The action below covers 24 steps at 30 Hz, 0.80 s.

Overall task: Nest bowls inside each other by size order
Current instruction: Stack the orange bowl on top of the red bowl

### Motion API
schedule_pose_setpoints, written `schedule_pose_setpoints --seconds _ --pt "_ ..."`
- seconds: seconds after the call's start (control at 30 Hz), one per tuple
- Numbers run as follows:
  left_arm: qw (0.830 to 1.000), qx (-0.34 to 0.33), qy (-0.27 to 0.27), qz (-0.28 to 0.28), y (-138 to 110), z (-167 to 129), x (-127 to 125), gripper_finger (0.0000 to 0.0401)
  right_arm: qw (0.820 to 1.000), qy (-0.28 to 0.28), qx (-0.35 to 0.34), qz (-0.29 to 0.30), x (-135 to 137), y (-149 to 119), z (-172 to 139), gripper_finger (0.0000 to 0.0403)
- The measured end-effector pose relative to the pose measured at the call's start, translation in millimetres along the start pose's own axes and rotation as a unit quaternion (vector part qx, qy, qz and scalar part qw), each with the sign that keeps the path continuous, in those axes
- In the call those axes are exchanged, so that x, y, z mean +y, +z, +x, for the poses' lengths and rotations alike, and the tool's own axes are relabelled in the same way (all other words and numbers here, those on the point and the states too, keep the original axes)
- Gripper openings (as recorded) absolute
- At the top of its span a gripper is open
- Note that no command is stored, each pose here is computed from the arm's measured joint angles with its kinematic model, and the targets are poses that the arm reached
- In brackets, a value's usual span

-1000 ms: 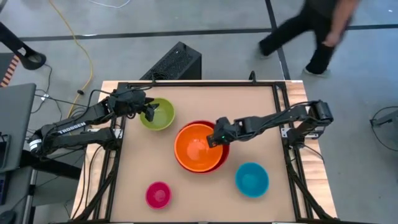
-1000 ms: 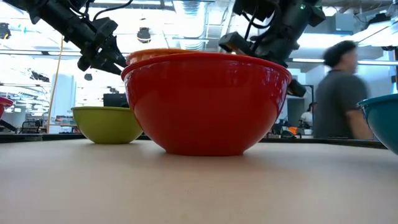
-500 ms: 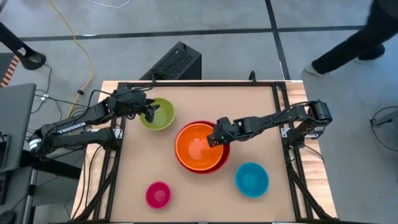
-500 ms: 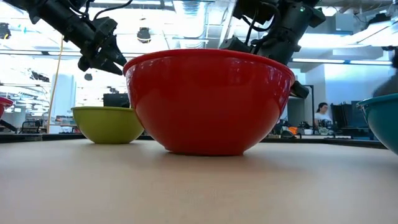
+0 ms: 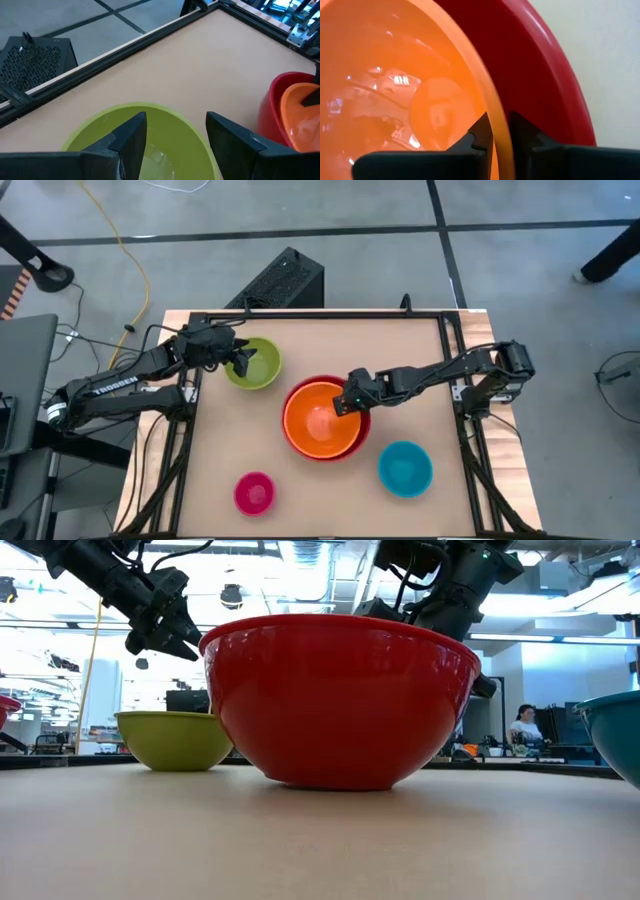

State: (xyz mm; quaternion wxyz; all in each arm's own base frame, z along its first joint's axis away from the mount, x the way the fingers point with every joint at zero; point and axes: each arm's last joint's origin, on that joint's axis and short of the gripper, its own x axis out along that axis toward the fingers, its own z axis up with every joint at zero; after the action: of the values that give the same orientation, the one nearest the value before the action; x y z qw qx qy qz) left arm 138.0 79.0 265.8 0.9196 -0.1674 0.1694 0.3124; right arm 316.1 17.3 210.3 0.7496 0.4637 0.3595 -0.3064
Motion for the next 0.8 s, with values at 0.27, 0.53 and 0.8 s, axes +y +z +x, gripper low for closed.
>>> schedule_pose_setpoints --seconds 0.27,0.53,0.8 --pt "1.000 0.000 0.001 0.001 0 0 0 0.0194 1.000 0.003 -0.004 0.019 1 0 0 0.0094" --pt "1.000 -0.002 0.010 0.005 0 0 1 0.0194 1.000 0.009 0.001 0.026 1 1 -2 0.0147" --pt "1.000 -0.002 0.011 0.010 0 0 1 0.0194 0.999 0.030 -0.006 0.025 3 4 -19 0.0179"
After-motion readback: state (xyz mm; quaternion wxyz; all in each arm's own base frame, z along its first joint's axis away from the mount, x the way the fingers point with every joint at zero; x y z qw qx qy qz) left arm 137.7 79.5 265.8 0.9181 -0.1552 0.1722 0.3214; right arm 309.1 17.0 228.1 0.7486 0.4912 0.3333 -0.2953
